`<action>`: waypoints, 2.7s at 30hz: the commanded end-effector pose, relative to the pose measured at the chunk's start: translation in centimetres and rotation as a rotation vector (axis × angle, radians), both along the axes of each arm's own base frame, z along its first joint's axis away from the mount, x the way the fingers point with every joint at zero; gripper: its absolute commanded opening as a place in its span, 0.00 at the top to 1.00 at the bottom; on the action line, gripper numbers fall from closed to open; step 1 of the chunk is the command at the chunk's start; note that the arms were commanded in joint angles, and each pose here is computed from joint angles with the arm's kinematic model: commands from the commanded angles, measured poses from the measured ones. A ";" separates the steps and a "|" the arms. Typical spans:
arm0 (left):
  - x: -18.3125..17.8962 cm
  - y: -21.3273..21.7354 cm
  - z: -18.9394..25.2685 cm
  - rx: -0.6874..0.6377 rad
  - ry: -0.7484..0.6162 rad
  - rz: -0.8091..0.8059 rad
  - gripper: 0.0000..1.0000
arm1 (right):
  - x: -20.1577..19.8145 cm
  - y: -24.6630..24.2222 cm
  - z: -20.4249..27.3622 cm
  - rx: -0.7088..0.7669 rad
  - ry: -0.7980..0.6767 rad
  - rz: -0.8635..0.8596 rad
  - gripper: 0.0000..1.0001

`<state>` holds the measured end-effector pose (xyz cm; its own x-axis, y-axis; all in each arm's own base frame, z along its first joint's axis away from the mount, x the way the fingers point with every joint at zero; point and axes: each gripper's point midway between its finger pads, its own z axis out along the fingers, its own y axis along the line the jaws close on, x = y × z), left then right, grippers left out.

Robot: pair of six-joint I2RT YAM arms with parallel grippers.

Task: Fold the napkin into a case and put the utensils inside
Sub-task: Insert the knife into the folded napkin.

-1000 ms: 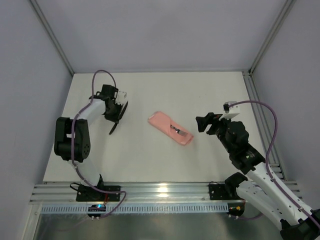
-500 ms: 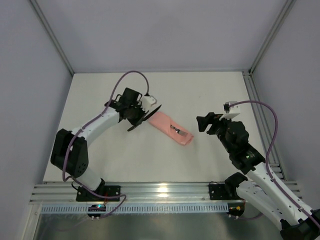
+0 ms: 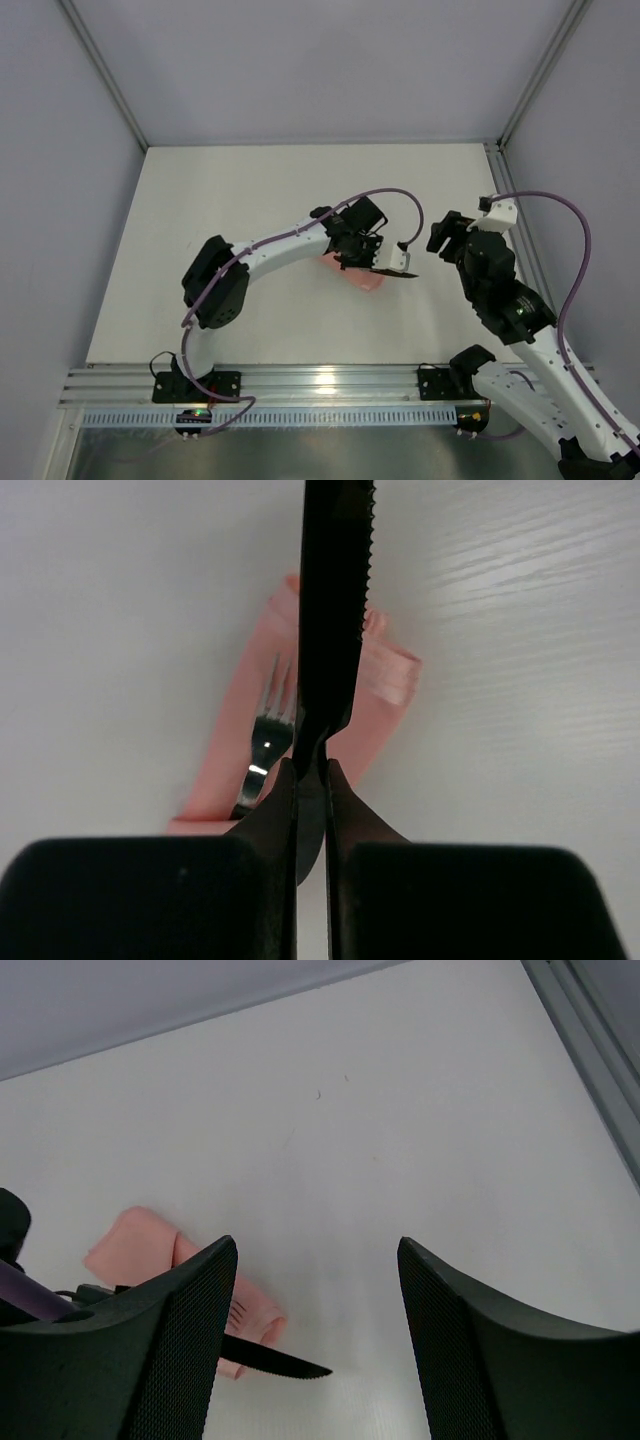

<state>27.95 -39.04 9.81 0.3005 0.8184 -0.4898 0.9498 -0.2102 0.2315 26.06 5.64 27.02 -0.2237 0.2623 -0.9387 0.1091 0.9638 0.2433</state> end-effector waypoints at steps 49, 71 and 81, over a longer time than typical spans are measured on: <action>4.9 4.0 -6.3 0.244 -0.150 -0.333 1.00 | -3.5 3.4 -13.4 0.061 0.469 0.124 0.43; 3.8 3.1 -1.1 0.200 -0.210 -0.290 0.68 | -3.2 6.1 -21.6 0.136 0.668 0.127 0.96; 6.8 4.8 5.0 0.048 -0.181 0.151 0.73 | -3.2 7.8 -23.3 0.176 0.699 0.115 0.96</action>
<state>31.80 -34.29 9.51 0.4553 0.8480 -0.2713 0.8752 -0.3703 0.3113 22.29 12.60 3.61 -0.8127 0.3003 -0.4993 0.1793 0.9442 0.2762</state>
